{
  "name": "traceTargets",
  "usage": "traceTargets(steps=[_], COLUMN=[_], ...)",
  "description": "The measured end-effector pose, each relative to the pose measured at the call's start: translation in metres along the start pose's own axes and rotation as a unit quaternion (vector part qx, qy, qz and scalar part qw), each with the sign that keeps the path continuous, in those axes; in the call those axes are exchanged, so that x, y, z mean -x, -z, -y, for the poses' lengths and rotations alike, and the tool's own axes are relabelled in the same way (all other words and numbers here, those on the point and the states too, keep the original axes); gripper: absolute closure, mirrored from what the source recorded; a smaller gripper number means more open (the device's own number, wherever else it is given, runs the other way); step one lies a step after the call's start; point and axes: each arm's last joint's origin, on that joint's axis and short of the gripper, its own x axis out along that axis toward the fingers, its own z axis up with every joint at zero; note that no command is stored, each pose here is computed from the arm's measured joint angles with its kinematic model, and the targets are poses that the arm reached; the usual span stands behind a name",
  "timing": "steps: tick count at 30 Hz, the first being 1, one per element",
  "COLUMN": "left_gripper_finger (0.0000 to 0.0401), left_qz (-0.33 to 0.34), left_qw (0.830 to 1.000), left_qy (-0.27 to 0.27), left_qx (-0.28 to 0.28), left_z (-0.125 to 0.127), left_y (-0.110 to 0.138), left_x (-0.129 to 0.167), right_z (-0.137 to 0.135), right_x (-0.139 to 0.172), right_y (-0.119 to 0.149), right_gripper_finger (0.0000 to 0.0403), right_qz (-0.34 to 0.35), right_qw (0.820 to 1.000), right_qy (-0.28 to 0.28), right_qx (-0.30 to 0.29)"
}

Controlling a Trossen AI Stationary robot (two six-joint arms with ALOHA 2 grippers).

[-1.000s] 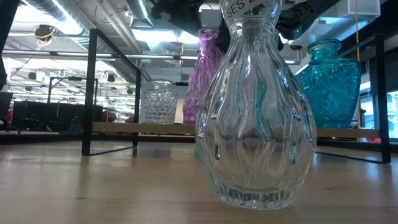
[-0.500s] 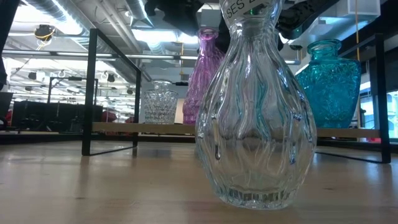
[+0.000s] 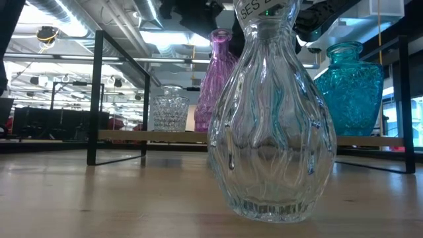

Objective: Sort vases onto shelf
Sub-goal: Put the violet vase aligned with the other violet vase on the shelf

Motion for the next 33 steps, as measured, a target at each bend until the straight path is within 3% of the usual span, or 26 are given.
traceTargets(steps=[6,12,23,29,33], left_gripper_finger=[0.0299,0.0383,0.0394,0.0395,0.0395], left_qz=[-0.02,-0.027,-0.052,-0.056,-0.065], left_qw=[0.999,0.999,0.998,0.998,0.997], left_qy=[-0.003,-0.004,-0.001,0.0,0.01], left_qx=[-0.027,-0.035,-0.025,-0.033,-0.035], left_z=[0.001,0.003,0.006,0.01,0.014], left_y=[-0.002,-0.003,-0.001,-0.004,-0.005], left_x=[-0.009,-0.009,-0.009,-0.011,-0.013], right_z=[0.0,0.0,0.0,-0.001,-0.003], right_x=[0.0,0.0,0.0,0.0,0.001], right_y=[0.002,0.001,0.0,-0.001,-0.007], right_gripper_finger=[0.0334,0.0334,0.0332,0.0242,0.0215], right_qz=[-0.005,-0.003,0.0,0.004,0.02], right_qw=[1.0,1.0,1.0,1.0,0.999], right_qy=[-0.003,-0.006,-0.008,-0.018,-0.025], right_qx=[-0.004,0.001,0.013,0.019,0.027])
